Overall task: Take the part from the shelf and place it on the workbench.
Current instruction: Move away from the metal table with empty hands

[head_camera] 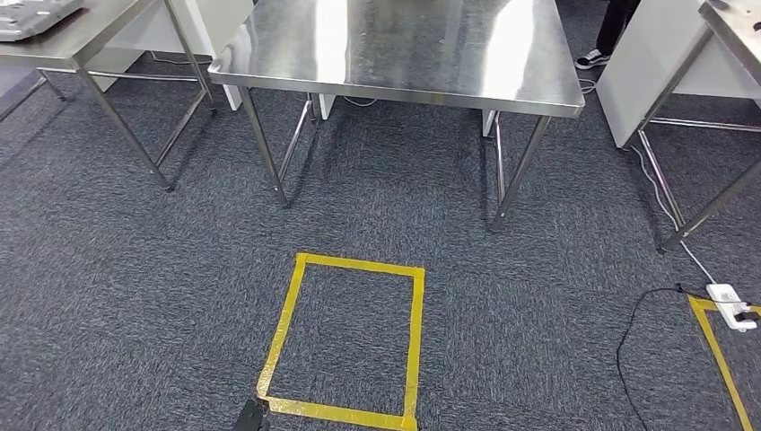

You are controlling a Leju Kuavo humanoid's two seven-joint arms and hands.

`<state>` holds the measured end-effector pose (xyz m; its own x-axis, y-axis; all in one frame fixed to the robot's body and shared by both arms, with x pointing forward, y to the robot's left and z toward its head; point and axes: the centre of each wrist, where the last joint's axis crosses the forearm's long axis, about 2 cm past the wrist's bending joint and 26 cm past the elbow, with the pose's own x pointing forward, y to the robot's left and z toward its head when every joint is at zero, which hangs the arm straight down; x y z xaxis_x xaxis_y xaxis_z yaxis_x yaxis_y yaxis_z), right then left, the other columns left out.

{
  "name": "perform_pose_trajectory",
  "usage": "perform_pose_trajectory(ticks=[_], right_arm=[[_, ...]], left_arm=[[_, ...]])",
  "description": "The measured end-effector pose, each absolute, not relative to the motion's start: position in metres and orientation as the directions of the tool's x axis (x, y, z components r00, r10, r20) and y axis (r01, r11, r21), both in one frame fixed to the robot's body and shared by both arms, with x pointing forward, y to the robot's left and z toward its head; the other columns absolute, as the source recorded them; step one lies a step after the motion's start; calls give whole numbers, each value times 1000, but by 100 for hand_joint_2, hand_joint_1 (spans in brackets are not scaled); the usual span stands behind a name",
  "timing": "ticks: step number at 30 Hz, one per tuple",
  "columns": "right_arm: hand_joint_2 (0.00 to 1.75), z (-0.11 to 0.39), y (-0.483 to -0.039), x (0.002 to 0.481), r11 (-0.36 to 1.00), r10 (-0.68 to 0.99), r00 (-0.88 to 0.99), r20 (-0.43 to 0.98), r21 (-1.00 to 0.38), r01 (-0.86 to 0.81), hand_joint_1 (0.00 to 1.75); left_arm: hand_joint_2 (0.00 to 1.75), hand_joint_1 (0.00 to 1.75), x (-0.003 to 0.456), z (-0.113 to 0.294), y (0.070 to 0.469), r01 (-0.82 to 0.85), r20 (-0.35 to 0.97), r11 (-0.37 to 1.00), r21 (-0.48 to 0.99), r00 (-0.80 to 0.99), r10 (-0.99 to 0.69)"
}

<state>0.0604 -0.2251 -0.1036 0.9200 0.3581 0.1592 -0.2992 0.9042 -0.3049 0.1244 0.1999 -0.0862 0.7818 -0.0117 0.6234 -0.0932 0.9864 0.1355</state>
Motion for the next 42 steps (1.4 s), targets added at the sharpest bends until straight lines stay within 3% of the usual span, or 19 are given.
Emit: perform_pose_trajectory(ticks=[42], right_arm=[[0,-103,-220,59,899,383,909,163,-290,-327,0]], left_arm=[[0,0,125,-85,197,-92,617,985,144,787,-17]])
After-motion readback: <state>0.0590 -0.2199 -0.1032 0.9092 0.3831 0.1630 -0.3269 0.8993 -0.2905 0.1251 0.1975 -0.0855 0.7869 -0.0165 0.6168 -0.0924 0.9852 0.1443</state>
